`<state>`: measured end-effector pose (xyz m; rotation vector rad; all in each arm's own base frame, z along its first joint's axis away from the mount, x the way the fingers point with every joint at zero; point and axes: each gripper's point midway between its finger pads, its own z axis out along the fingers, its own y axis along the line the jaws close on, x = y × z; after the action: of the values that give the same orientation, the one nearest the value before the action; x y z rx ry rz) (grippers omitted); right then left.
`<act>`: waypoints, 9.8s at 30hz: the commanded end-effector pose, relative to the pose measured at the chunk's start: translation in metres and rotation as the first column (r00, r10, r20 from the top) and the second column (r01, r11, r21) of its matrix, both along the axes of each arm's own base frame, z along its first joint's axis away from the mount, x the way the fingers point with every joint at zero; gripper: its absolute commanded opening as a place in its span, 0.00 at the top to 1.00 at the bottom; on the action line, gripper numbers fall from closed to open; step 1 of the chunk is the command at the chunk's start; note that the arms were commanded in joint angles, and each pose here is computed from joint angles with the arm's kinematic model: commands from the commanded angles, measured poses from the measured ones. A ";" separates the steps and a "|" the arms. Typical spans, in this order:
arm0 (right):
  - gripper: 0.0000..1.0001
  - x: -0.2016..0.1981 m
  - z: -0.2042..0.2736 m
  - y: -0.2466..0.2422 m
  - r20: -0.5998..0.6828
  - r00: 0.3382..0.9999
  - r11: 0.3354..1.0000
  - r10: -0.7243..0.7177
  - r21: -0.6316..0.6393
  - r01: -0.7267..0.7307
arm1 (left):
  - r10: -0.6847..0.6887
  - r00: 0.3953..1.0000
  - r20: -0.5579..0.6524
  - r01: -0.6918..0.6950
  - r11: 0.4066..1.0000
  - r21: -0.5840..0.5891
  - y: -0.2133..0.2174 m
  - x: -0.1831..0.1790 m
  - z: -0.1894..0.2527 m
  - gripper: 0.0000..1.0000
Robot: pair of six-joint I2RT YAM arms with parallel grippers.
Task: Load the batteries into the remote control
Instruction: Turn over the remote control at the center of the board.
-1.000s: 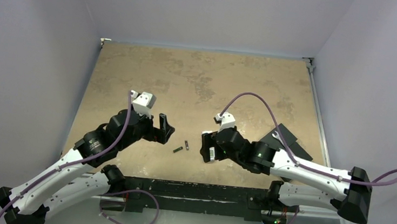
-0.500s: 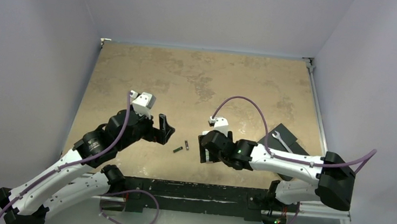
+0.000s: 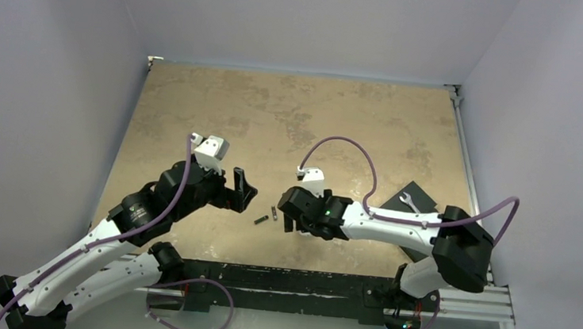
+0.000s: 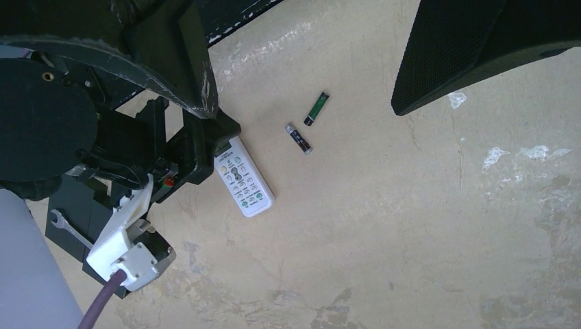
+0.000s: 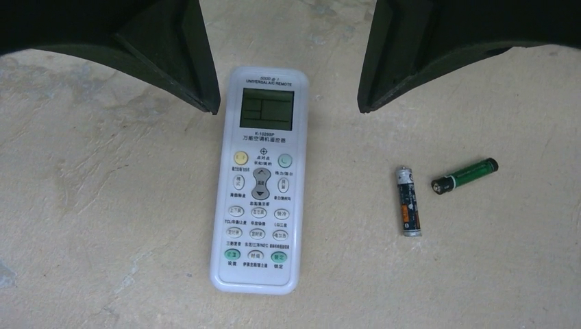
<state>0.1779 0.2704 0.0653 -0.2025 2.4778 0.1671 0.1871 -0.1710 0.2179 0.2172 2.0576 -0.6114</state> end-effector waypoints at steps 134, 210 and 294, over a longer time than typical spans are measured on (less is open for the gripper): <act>1.00 -0.100 0.143 0.064 0.470 0.522 0.600 0.712 -0.021 -0.800 | -0.300 0.915 -0.269 0.204 0.921 -0.332 -0.022 -0.097 0.005 0.04; 1.00 -0.012 0.182 0.092 0.080 0.942 0.739 -0.327 0.642 0.202 | -0.357 0.898 -0.256 0.206 0.857 -0.472 -0.061 -0.079 -0.006 0.36; 0.26 -0.092 0.195 0.042 0.519 -0.154 0.296 0.841 -0.679 -0.671 | -0.759 0.627 -0.175 0.259 0.416 -0.872 -0.071 -0.128 0.013 1.00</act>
<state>0.0721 0.3075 0.2368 -1.5680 1.1021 0.4193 0.0689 -0.2454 0.2173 0.1241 2.0301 -2.1272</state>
